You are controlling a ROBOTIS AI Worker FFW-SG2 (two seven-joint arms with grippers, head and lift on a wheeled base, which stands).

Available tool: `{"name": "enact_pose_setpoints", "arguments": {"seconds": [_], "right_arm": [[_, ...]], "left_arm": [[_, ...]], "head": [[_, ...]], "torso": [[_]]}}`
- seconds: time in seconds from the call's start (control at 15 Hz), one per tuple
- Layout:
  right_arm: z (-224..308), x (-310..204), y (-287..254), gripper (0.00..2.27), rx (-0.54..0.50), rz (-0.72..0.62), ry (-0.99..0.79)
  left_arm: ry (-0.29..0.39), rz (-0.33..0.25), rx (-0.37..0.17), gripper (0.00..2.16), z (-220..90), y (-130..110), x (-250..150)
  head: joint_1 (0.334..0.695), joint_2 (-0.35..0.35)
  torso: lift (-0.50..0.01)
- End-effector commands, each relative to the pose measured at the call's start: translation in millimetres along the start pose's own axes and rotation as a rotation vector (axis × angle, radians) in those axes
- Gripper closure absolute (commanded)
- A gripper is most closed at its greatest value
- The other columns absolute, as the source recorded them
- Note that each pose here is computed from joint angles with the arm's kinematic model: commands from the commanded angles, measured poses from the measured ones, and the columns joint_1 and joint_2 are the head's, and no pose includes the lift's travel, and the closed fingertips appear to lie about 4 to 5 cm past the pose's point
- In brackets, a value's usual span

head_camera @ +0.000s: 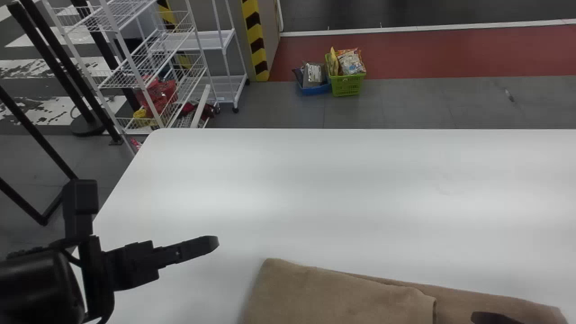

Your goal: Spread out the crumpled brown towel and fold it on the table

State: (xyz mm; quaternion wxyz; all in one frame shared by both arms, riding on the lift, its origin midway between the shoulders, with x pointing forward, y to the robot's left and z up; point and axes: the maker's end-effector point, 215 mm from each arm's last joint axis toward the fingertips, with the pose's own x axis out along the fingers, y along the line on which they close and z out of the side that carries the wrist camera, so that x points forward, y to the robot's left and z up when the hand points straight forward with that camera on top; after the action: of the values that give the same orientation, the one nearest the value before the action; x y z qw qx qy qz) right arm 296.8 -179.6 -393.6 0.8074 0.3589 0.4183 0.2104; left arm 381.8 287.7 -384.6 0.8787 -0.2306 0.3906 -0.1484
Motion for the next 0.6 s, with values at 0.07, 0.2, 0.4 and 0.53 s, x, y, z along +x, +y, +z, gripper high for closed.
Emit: {"name": "enact_pose_setpoints", "arguments": {"seconds": [0.07, 0.2, 0.4, 0.53], "right_arm": [[-13, 4, 3, 0.19, 0.009, 0.002, 0.034], [-17, 9, 4, 0.21, 0.003, -0.009, 0.048], [-29, 18, 7, 0.22, 0.000, -0.019, 0.079], [-37, 24, 7, 0.22, 0.007, -0.026, 0.101]], "left_arm": [[0.004, -0.001, -0.014, 0.07, -3, 1, 1], [0.003, -0.001, -0.016, 0.07, -3, 2, 1], [0.004, 0.002, -0.024, 0.07, -5, 5, -1], [0.006, 0.006, -0.034, 0.07, -9, 9, -2]], "head": [[0.695, 0.186], [0.695, 0.192], [0.695, 0.213], [0.695, 0.228]], "torso": [[-0.127], [-0.127], [-0.127], [-0.127]]}}
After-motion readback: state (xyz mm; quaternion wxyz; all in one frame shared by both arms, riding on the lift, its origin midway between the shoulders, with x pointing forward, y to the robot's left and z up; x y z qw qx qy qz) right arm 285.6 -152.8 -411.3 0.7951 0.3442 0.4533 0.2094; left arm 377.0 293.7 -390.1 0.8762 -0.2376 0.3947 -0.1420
